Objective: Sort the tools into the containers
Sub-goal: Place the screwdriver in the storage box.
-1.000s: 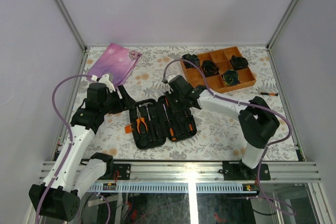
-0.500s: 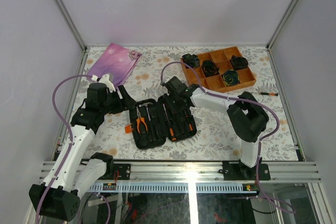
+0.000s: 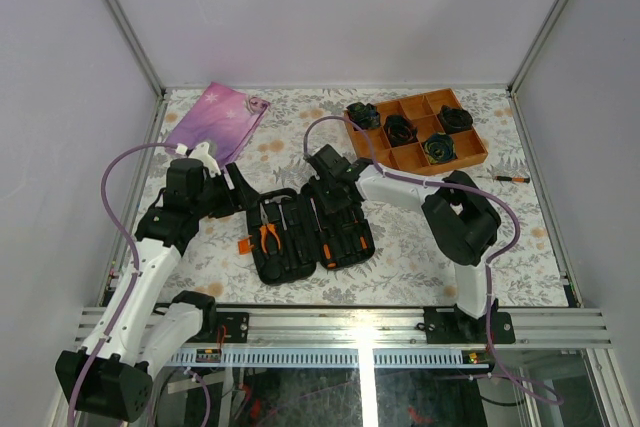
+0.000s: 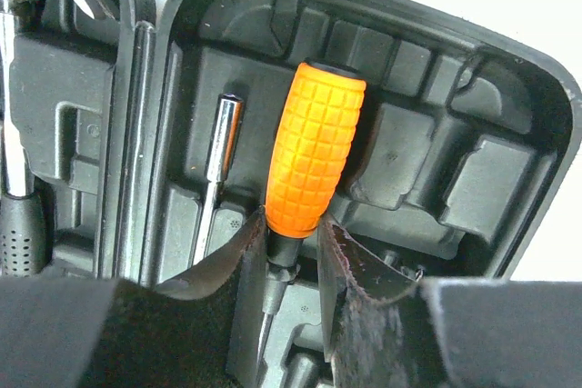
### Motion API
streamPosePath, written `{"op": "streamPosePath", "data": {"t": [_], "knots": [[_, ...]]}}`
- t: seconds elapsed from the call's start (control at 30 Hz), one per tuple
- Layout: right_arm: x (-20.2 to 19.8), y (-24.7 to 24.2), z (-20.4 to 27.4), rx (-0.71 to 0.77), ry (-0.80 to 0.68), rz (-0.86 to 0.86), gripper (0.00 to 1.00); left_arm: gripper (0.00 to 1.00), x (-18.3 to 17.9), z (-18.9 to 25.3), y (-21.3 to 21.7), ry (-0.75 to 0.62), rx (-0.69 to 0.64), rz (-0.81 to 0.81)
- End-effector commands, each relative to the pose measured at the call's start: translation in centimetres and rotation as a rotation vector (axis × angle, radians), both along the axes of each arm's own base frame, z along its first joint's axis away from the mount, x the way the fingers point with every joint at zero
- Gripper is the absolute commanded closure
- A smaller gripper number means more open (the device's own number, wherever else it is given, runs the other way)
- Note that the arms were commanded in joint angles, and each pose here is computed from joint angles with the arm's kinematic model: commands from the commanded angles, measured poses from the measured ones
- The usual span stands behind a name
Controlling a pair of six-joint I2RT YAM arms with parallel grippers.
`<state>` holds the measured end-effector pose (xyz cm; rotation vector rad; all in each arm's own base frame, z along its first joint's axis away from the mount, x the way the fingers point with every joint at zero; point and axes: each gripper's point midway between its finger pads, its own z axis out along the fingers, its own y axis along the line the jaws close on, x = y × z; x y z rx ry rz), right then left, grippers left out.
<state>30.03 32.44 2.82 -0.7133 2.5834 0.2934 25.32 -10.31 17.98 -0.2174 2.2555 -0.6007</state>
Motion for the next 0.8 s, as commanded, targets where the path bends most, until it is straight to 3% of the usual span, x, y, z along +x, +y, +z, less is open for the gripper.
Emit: {"op": "streamPosePath", "data": {"t": [0.0,0.43,0.77], "knots": [[1.3,0.8,1.5,0.017,-0.056,-0.026,0.66,0.33,0.8,0.7,-0.2,-0.054,-0.007,-0.02],[1.5,0.7,4.4,0.058,-0.107,-0.049,0.54,0.33,0.8,0.6,-0.3,-0.052,-0.008,-0.024],[-0.1,0.6,4.2,0.078,-0.047,-0.022,0.62,0.32,0.8,0.5,-0.4,-0.047,-0.008,-0.028]]}}
